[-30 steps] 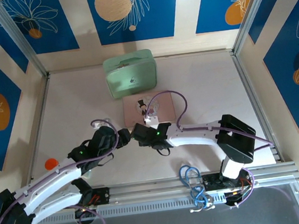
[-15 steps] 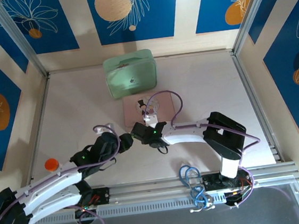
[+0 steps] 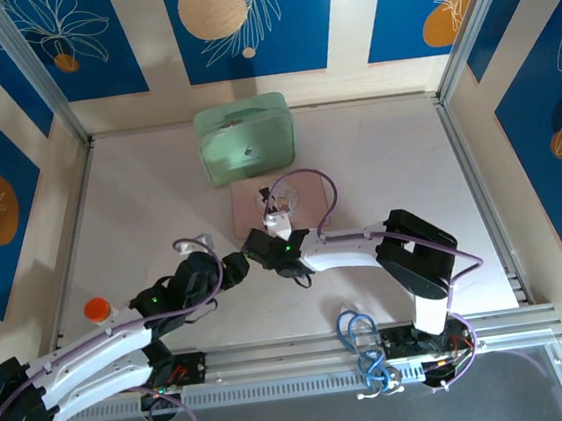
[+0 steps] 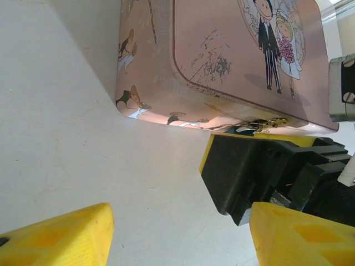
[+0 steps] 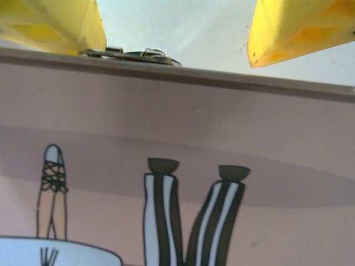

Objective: Unlock the padlock with the key

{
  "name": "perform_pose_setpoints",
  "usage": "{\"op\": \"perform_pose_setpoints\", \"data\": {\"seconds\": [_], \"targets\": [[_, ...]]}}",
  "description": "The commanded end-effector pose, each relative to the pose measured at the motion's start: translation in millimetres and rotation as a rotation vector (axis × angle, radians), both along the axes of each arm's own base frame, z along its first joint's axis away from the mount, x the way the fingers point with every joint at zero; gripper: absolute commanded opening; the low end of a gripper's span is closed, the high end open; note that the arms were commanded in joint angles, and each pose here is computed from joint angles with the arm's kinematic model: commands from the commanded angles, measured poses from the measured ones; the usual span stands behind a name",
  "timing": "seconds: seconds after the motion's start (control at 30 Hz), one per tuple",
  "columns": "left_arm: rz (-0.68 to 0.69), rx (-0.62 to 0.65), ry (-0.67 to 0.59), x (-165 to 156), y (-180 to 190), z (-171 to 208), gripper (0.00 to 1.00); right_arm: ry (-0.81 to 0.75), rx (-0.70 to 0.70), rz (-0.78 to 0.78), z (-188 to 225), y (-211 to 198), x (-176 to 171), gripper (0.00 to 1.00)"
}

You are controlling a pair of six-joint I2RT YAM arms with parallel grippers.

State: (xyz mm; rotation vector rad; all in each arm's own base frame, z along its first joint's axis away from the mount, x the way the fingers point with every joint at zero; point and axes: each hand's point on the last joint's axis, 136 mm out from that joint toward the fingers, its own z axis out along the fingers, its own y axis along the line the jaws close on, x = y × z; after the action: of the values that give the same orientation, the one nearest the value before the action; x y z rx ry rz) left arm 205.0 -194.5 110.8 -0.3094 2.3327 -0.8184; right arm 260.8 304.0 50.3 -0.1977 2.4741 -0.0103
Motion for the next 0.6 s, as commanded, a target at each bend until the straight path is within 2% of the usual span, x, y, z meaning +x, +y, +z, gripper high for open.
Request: {"op": "perform_pose_setpoints", "data": {"seconds": [0.0, 0.17, 0.4, 0.57], "targets": [[-0.024, 0.007, 0.001, -4.6, -0.8, -1.7, 0.66, -0.028, -0.035, 0.006, 3.1, 3.5, 4.8, 0.69], [-0.016, 0.001, -0.021, -5.3, 4.0, 1.9, 0.59, -0.029, -0.005, 0.022, 2.7, 5.0, 5.8, 0.68], [-0.009, -0.003, -0.031, -8.3, 9.6, 4.0, 0.56, -0.019, -0.062, -0.054, -4.4, -9.5, 10.5, 0.65], [-0.017, 0.000, -0.023, -10.7, 10.1, -0.6, 0.51, 0.001, -0.044, -0.076, -9.4, -15.2, 15.0, 0.63]]}}
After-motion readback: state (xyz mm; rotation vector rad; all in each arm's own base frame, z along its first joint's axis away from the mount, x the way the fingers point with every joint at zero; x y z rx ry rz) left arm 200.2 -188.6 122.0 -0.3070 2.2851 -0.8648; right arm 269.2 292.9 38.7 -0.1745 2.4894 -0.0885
